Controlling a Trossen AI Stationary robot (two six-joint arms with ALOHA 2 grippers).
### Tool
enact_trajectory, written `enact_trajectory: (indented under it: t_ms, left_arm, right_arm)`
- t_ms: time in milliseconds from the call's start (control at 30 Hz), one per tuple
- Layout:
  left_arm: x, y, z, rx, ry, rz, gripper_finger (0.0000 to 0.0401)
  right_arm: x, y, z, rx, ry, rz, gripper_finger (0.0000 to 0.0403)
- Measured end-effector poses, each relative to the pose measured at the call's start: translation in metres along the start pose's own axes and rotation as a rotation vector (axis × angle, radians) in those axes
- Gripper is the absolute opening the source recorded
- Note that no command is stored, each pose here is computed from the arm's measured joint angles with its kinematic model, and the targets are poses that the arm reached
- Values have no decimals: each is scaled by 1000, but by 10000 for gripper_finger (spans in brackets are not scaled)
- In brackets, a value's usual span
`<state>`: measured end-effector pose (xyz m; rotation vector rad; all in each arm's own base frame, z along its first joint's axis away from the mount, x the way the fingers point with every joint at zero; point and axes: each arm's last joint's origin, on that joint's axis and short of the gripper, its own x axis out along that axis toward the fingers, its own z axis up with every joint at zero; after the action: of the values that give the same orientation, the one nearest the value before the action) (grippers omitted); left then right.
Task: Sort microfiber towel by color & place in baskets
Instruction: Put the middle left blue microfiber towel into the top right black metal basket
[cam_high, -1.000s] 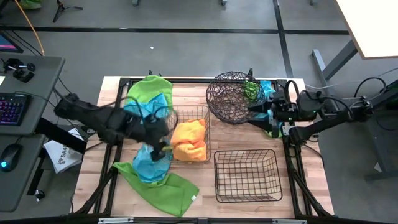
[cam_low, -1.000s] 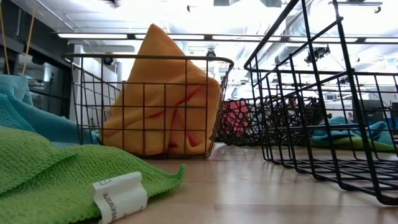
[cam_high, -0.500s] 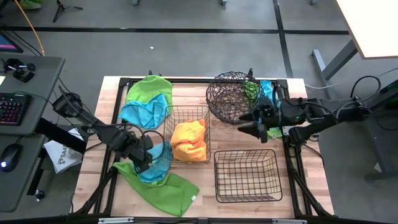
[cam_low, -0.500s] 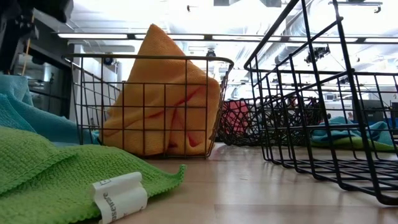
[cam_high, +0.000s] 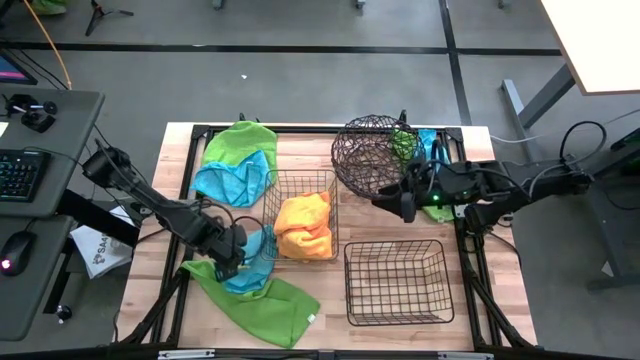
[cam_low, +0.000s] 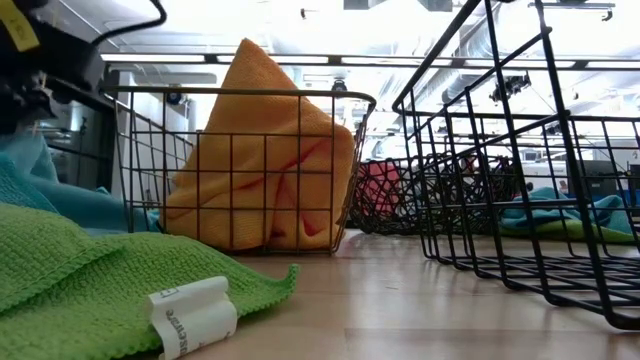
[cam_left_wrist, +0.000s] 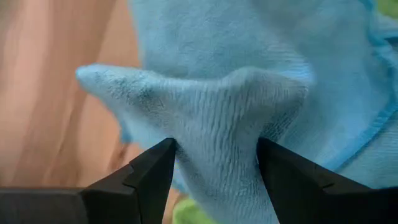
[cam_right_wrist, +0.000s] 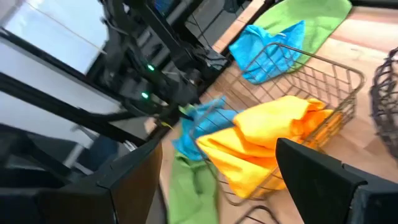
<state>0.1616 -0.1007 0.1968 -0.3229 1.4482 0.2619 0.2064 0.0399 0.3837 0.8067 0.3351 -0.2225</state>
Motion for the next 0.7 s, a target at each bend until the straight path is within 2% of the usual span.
enact_trajectory:
  t_ms: [100,167,233,300,367,500,600,700]
  left_arm:
    - [7,-1,1,29,-41,-28,207]
    - [7,-2,3,52,-79,-16,179]
    - [0,-3,4,97,-93,-6,124]
    - [-17,-2,5,144,-85,9,47]
    - [-46,1,5,159,-106,14,17]
    - [-127,15,3,147,-274,-3,6]
    - [-193,31,6,107,-531,-23,3]
    - [-251,45,13,69,-821,8,1]
  right_arm:
    - [0,3,2,13,-23,30,309]
    - [0,5,4,16,-37,49,309]
    - [0,6,5,19,-48,62,309]
    - [-1,7,5,14,-53,70,309]
    - [-2,7,6,1,-56,73,309]
    - [-6,7,8,-38,-68,83,309]
    - [-12,7,10,-87,-85,92,309]
    - [-22,6,13,-156,-120,97,309]
